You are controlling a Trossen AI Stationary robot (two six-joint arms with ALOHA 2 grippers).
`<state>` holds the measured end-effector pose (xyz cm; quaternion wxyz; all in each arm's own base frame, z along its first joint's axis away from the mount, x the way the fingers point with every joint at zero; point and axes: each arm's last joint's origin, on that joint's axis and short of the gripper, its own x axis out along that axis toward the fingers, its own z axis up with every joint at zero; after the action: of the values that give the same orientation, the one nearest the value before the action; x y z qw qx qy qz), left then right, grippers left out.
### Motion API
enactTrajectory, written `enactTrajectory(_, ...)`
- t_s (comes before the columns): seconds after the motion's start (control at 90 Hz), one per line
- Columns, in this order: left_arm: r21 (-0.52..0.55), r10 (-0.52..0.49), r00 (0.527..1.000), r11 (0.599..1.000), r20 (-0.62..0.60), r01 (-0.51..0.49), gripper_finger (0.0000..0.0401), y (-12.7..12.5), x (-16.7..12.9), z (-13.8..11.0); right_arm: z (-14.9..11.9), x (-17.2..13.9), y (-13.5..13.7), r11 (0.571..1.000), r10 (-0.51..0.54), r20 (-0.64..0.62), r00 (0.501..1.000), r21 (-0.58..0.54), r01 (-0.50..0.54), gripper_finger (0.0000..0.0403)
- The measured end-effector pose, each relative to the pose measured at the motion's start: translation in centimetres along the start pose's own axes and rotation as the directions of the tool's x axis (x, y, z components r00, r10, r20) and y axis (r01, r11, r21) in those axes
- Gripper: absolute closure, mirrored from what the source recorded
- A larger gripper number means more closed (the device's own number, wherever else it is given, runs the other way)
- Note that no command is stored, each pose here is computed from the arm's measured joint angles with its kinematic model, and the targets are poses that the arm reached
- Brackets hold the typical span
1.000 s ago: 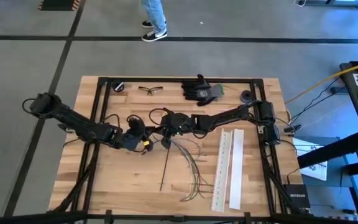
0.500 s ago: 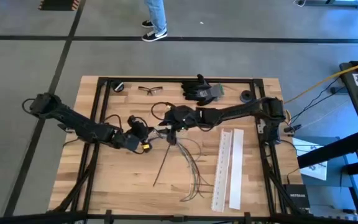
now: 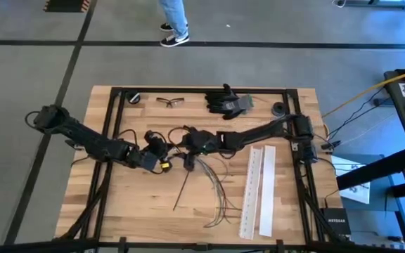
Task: Ziptie cables
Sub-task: Wrap the zip tie on the cables
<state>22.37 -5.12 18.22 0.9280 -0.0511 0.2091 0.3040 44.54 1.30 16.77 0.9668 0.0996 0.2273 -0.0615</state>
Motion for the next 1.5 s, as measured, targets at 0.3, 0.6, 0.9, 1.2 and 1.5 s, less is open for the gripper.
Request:
enactTrajectory(0.3,-0.046,0.001,1.0,0.999,0.018,0.0,0.0401,0.1,0.2,0.3,-0.1,0.2,0.1,0.993,-0.115,0.05,0.992,0.046,0.112,0.0233)
enactTrajectory(0.6,-0.061,-0.002,0.999,0.998,0.032,0.004,0.0401,0.0,0.2,0.5,0.1,0.2,0.1,0.991,-0.125,0.075,0.989,0.052,0.121,0.0279)
enactTrajectory(0.9,-0.038,0.01,1.0,0.999,0.025,-0.009,0.0401,0.3,0.2,0.6,-1.2,0.8,0.3,0.993,-0.111,0.011,0.994,0.036,0.111,0.0396)
enactTrajectory(1.2,-0.04,0.068,0.997,0.997,0.024,-0.067,0.0401,3.0,-1.2,2.1,-4.0,1.2,1.8,0.989,-0.149,-0.115,0.982,-0.03,0.147,0.0403)
enactTrajectory(1.5,-0.048,0.005,1.0,0.999,-0.008,-0.005,0.0401,3.4,-1.8,2.2,-3.6,1.2,1.9,0.991,-0.13,-0.082,0.988,-0.044,0.127,0.0403)
